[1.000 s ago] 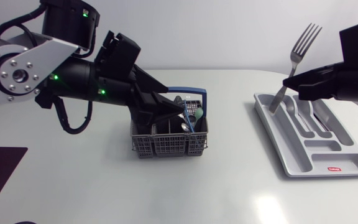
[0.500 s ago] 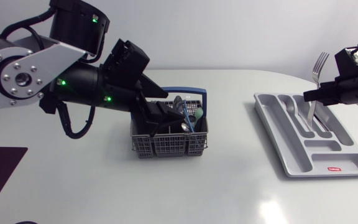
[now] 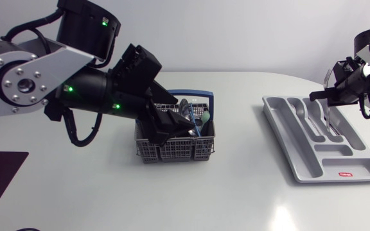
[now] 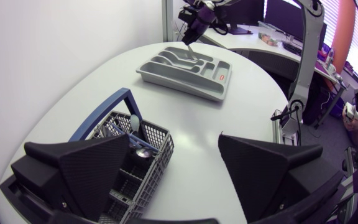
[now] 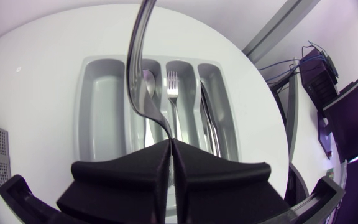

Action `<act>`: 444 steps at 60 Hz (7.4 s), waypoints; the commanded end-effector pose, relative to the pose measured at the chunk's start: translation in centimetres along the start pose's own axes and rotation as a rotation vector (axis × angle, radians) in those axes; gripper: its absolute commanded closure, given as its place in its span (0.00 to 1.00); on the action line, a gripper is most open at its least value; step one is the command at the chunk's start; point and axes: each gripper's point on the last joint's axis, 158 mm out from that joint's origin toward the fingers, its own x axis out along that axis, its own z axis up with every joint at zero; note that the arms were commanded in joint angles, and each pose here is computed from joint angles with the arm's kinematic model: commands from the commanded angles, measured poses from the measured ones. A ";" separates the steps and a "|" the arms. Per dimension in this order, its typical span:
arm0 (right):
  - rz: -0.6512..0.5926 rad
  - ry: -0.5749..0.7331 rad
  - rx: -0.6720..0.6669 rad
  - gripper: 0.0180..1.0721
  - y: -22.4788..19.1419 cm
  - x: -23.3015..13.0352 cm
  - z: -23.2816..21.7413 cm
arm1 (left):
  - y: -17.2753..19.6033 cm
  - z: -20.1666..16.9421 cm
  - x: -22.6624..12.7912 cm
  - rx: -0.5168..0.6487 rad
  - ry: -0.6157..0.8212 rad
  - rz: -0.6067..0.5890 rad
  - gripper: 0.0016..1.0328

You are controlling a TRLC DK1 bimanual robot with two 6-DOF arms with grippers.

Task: Sort the cutlery from the basket into the organizer compartments.

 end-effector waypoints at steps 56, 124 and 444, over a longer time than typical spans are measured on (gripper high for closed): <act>-0.071 0.229 0.061 0.91 -3.0 12.9 -2.5 | -1.3 -1.0 0.8 0.028 0.048 -0.012 0.04; 0.191 -0.195 -0.165 0.30 6.3 -3.4 0.0 | -0.8 -2.7 2.1 0.133 0.103 0.066 0.04; 0.867 -0.619 -0.684 0.94 37.7 -20.8 -5.1 | 4.9 -11.4 -1.5 0.162 0.046 0.125 0.05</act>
